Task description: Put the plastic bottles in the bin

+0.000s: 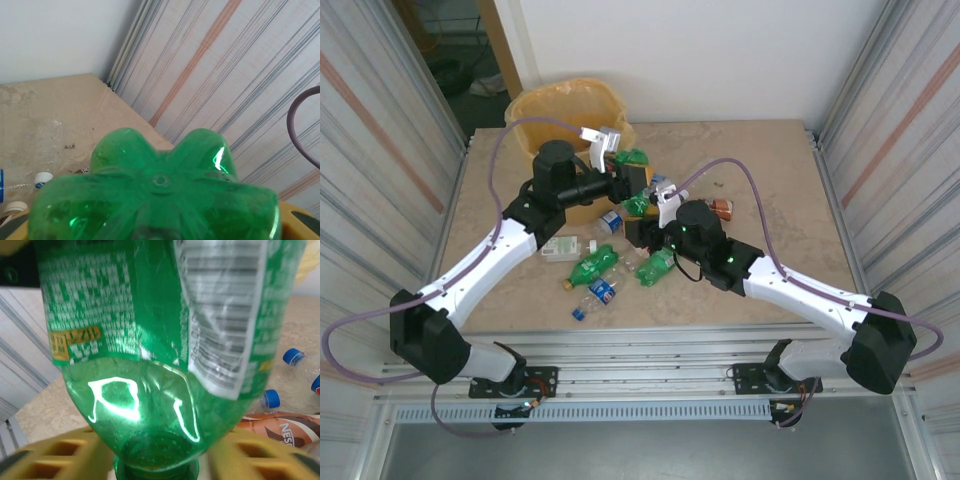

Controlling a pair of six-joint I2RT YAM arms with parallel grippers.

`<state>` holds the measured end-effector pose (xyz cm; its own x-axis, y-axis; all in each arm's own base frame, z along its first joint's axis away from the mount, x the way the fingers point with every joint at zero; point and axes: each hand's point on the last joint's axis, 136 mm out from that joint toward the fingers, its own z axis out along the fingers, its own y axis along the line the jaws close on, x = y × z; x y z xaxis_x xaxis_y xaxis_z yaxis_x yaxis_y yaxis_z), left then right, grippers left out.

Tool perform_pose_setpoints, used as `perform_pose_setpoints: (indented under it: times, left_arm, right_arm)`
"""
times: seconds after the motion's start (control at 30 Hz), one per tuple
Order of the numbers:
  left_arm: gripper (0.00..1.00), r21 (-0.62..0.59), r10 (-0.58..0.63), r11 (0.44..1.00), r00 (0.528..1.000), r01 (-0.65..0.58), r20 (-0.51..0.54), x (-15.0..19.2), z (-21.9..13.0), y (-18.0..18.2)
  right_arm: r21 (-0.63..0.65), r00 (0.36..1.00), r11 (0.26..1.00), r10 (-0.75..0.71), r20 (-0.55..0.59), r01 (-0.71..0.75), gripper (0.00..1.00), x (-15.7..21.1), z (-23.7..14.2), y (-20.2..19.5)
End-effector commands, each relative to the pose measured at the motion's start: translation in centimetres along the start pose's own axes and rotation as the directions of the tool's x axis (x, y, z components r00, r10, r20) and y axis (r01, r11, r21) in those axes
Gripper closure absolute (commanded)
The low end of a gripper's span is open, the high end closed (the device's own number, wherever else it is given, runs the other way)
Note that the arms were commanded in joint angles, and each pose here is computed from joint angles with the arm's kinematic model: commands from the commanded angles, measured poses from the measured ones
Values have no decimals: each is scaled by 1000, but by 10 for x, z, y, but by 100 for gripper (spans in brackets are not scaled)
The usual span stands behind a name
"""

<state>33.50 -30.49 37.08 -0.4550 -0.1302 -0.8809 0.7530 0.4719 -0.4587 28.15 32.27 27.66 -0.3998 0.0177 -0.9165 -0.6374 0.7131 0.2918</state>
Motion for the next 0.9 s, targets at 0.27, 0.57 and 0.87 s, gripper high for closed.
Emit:
perform_pose_setpoints:
  times: [0.27,0.57,0.87]
  left_arm:
    - [81,-172,189,972,965,-158,180,-104,-31,29]
    - [81,-400,196,913,944,-78,264,-169,-46,129]
    - [81,-483,134,876,955,10,264,-186,-36,214]
  right_arm:
    - [44,999,999,3,39,-5,6,-7,-19,-6]
    - [106,998,994,31,46,-36,2,2,-35,-20]
    - [190,998,980,52,46,-60,2,6,-46,-36]
